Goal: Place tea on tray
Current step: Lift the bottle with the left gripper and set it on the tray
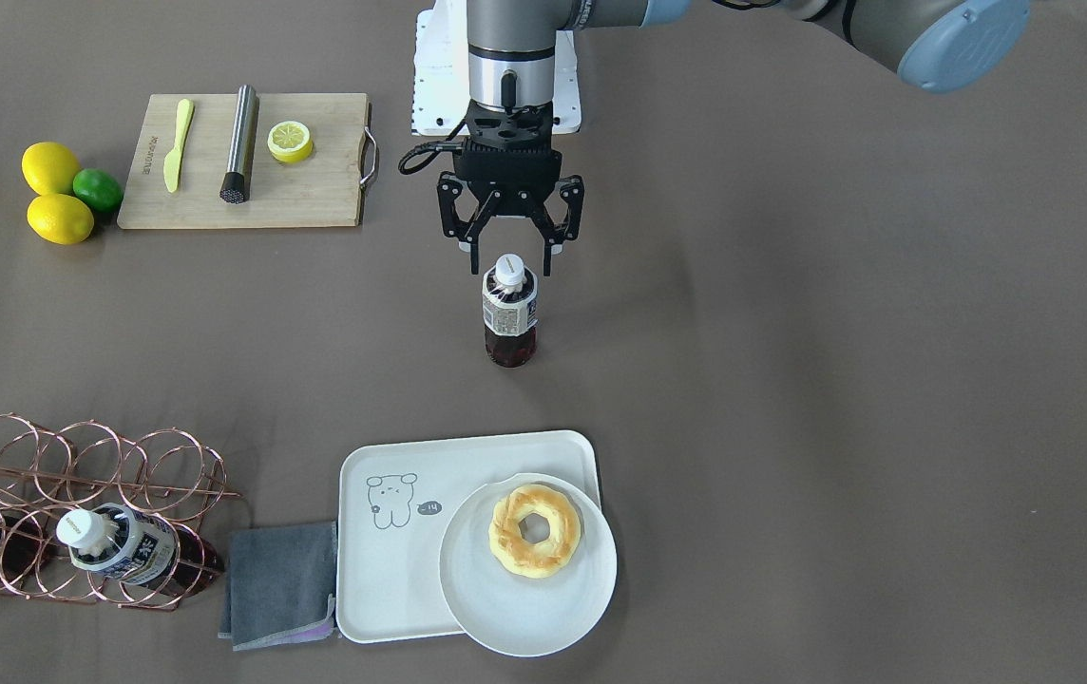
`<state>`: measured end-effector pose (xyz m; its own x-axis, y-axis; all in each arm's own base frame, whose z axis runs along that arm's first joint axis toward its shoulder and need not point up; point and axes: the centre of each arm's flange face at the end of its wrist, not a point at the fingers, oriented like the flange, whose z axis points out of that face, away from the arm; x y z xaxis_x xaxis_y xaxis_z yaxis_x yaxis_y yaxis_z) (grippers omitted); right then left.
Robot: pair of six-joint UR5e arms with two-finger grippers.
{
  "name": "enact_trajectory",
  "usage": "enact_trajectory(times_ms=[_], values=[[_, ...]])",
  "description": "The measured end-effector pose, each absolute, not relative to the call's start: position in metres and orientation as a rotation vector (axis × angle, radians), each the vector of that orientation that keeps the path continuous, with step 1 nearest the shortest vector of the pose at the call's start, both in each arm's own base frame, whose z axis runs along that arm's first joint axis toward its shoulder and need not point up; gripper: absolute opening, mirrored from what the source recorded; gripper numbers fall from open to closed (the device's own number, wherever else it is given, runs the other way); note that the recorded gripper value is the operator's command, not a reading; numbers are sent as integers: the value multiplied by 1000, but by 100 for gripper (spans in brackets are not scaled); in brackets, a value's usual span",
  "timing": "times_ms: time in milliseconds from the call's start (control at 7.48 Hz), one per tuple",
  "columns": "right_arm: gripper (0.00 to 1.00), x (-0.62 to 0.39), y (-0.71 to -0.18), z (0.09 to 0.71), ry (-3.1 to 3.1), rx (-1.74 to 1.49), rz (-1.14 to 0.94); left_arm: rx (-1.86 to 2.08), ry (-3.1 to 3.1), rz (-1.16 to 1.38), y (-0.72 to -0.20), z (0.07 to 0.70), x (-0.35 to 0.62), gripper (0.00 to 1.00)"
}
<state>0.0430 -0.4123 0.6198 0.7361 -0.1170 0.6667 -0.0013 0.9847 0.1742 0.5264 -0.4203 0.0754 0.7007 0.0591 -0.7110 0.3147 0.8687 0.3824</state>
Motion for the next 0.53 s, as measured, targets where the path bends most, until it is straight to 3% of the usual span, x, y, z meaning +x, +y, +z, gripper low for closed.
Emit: enact_trajectory(times_ms=[134,267,535], values=[[100,43,-412,620,-742,167,-64,510,789,-151,-421,77,529,35],[100,43,-412,620,-742,167,-64,509,788,-151,-422,78,530,0],[100,43,-412,620,-742,167,-64,511,794,-152,-421,76,529,0]])
